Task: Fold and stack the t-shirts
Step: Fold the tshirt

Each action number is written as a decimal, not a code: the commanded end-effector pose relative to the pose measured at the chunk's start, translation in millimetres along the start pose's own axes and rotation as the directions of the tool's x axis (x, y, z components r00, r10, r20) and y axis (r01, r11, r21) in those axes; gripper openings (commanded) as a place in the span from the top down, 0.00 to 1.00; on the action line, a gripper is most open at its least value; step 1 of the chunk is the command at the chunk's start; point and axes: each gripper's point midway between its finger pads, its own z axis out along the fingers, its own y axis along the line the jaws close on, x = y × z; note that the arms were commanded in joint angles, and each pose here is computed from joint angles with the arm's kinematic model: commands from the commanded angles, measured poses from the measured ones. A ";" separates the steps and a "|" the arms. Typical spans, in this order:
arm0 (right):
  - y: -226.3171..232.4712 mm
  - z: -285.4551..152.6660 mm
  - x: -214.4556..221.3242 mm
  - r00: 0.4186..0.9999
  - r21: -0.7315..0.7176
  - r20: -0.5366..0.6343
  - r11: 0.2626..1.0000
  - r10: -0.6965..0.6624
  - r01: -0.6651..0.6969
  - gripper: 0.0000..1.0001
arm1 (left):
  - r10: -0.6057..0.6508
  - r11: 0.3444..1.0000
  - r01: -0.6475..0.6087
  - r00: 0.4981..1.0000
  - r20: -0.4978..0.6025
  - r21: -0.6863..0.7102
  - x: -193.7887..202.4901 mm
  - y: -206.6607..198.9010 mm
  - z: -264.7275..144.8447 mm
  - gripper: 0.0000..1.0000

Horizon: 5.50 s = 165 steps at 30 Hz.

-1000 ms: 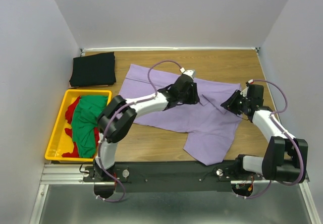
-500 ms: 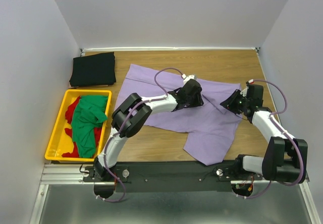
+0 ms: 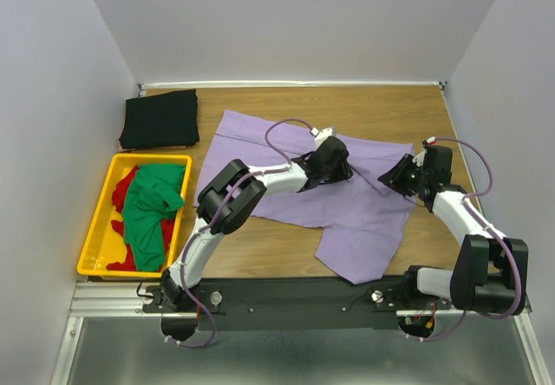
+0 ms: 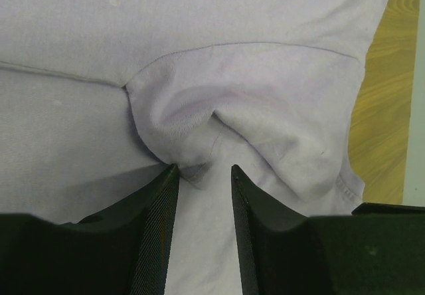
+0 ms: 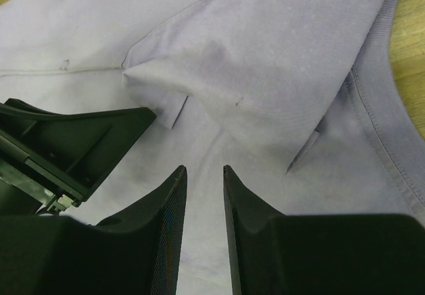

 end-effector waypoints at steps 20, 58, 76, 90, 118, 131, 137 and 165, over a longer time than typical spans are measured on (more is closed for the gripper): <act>-2.2 3.1 7.8 1.000 -0.004 -0.016 1.000 0.005 -0.005 0.65 | -0.060 0.996 0.064 0.996 0.068 -0.055 -6.2 9.0 -9.6 0.54; -14.6 1.4 4.8 1.000 0.055 0.022 0.998 -0.019 0.017 0.65 | -0.027 1.000 0.026 0.997 0.066 0.017 -8.4 -20.6 -9.3 1.00; -47.6 7.1 20.2 1.000 0.185 0.013 0.982 0.016 -0.018 0.64 | 0.114 0.993 -0.118 0.982 0.153 0.018 -59.9 -38.6 -31.5 1.00; -44.1 26.3 33.3 0.998 0.123 -0.039 0.991 0.054 -0.049 0.64 | 0.136 0.990 -0.139 0.984 0.116 0.016 -52.8 -37.0 -26.0 1.00; -12.1 28.2 -36.1 0.995 0.097 0.080 0.993 0.062 -0.069 0.96 | 0.194 0.981 -0.192 0.977 0.090 -0.031 -52.3 -17.7 -27.5 1.00; -5.0 89.0 -82.9 0.998 0.080 0.004 0.995 0.059 -0.059 0.82 | 0.272 0.962 -0.272 0.962 0.015 -0.027 -48.5 -4.7 -9.0 1.00; -6.8 80.9 -89.5 0.999 0.090 0.029 0.995 -0.043 0.041 0.60 | 0.260 0.966 -0.260 0.965 0.019 -0.015 -58.6 -3.7 -2.3 1.00; -18.2 98.6 -62.1 0.993 0.020 -0.055 0.994 -0.104 0.105 0.50 | 0.235 0.972 -0.235 0.972 0.013 0.005 -68.0 -2.6 -2.2 1.00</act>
